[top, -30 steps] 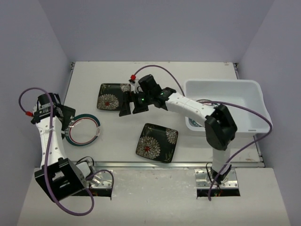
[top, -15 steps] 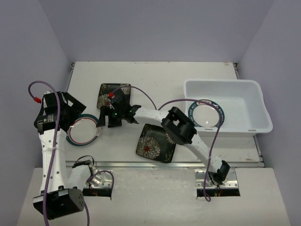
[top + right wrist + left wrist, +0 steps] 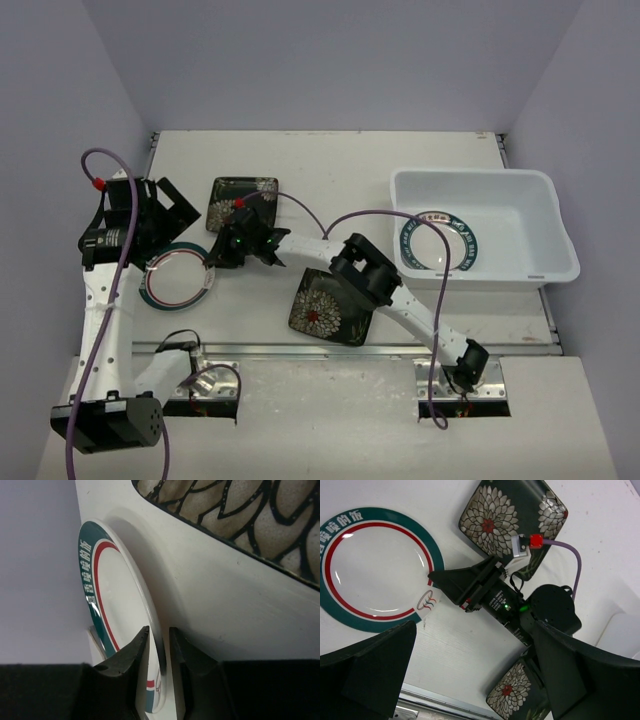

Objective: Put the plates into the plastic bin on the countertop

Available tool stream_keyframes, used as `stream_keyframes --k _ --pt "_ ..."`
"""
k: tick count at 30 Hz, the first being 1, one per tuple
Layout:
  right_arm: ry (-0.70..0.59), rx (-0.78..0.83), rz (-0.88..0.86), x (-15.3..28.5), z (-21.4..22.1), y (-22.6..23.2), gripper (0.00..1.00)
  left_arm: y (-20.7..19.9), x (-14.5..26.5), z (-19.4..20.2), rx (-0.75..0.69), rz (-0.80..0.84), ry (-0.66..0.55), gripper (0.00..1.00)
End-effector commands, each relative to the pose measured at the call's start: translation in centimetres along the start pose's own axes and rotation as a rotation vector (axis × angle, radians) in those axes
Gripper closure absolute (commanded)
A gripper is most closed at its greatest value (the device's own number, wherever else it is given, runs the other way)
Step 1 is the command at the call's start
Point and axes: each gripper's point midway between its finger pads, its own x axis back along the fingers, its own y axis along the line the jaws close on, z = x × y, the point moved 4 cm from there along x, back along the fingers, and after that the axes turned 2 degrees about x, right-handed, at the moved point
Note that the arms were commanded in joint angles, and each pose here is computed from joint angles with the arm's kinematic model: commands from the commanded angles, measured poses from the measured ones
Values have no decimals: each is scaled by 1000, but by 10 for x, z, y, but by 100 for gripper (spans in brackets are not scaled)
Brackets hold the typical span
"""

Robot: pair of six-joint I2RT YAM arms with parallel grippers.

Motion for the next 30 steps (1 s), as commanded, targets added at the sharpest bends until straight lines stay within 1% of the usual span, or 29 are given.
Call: stream_keyframes --k 1,2,4,8,10,13,15,16,17,19,21,22,23,24,25,26,27,29,30 --pt "80 -54 66 -13 21 -29 82 -22 10 -15 -47 93 -53 0" --pt "90 -55 52 -11 21 -25 83 -23 10 -15 -51 98 -55 0" --pt "106 -39 24 0 20 -12 99 -27 12 -17 -62 107 -59 0" --pt "54 53 -65 35 -3 30 100 -30 18 -25 -84 90 -95 0" --pt "-1 120 -112 74 -31 68 100 -35 25 -34 -98 83 -125 0" --pt "-85 161 -141 135 -72 99 100 -44 34 -45 -107 89 -155 0" --pt "-127 154 -108 170 -95 89 100 -50 40 -54 -107 100 -178 0" --pt "-163 158 -126 200 -106 98 100 -52 40 -57 -106 99 -185 0" --pt "-211 154 -131 230 -122 98 100 -54 38 -59 -106 97 -187 0" --pt "-305 133 -94 284 -151 75 100 -56 34 -61 -107 97 -188 0" --pt "-360 100 -36 327 -162 42 100 -57 25 -60 -107 95 -179 0" --pt "-410 102 -34 356 -174 39 100 -58 21 -59 -107 95 -173 0" --pt "-456 86 4 390 -182 19 100 -58 13 -57 -106 100 -168 0" --pt "-479 74 40 410 -185 3 100 -58 12 -57 -106 103 -164 0" --pt "-471 47 108 428 -181 -21 100 -59 7 -55 -103 112 -164 0" --pt "-542 72 174 472 -192 -43 100 -61 4 -53 -100 129 -155 0" --pt "-548 48 252 495 -187 -70 100 -67 1 -50 -96 165 -137 0" --pt "-627 27 392 559 -185 -122 100 -79 -1 -45 -93 244 -101 0" --pt "-649 17 430 578 -177 -134 100 -87 0 -44 -88 298 -85 0"
